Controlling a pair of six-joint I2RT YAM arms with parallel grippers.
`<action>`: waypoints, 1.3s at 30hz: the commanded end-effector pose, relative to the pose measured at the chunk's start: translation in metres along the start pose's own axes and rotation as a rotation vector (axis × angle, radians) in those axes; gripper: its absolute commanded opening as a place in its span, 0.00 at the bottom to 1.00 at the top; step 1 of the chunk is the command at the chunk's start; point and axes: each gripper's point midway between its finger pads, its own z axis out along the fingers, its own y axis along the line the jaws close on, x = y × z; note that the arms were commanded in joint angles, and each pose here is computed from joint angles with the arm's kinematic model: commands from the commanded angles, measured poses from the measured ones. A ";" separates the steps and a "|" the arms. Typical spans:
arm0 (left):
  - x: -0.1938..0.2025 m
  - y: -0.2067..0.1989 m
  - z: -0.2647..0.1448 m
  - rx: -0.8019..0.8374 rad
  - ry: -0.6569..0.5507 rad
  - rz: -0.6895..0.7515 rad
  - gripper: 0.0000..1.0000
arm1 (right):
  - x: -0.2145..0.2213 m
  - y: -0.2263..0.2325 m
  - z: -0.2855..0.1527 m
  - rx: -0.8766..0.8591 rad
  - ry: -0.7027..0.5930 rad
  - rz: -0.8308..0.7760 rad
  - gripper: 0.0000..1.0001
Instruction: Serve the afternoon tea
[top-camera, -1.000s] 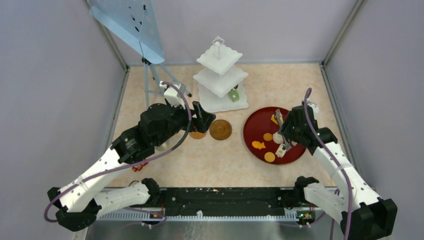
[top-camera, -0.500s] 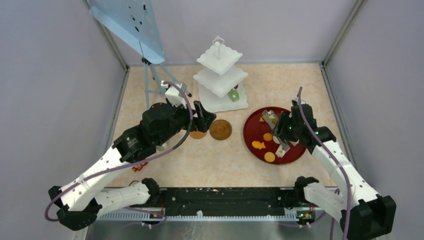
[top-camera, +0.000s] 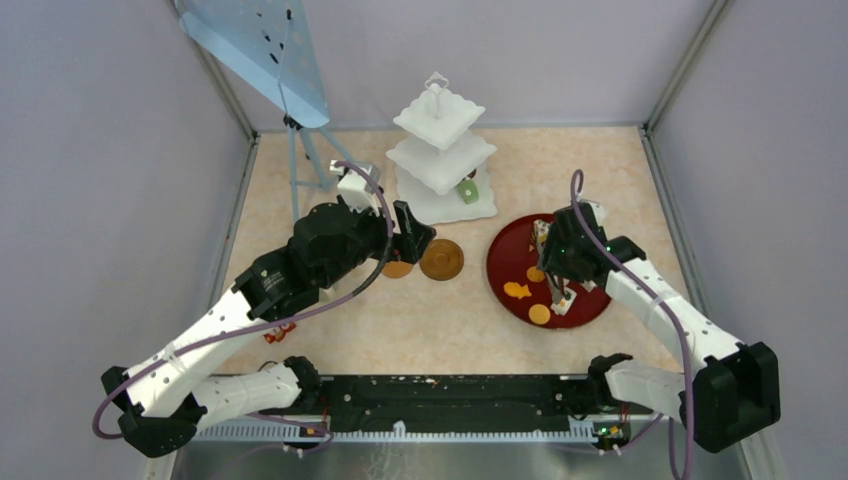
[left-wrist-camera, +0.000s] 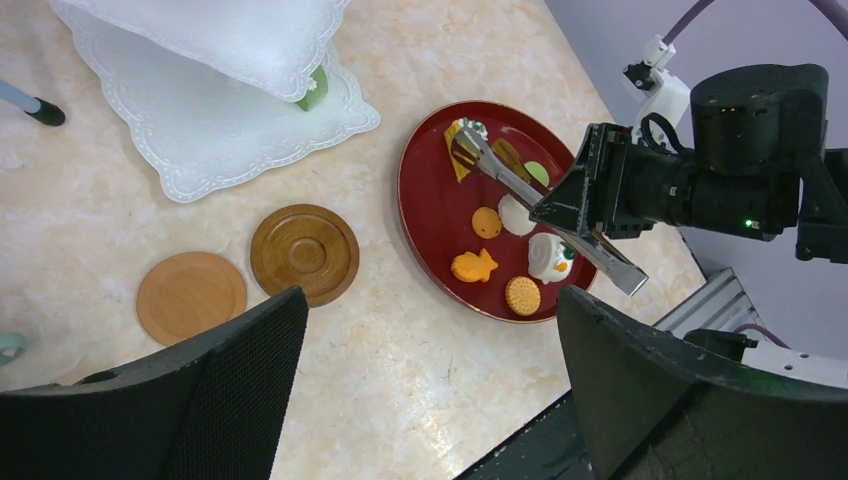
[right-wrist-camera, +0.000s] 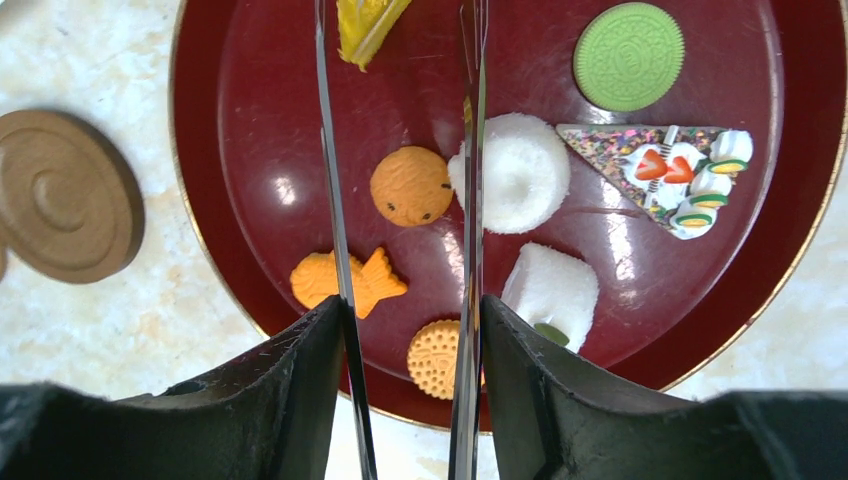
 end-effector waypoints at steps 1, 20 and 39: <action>-0.018 -0.004 -0.004 0.012 -0.059 0.005 0.99 | -0.038 0.016 -0.006 0.008 -0.137 0.030 0.50; -0.015 -0.004 -0.004 0.019 -0.054 0.001 0.99 | -0.038 0.007 0.006 0.090 -0.131 -0.147 0.44; -0.017 -0.003 -0.009 0.021 -0.062 -0.011 0.99 | -0.036 0.008 0.011 0.133 -0.124 -0.201 0.44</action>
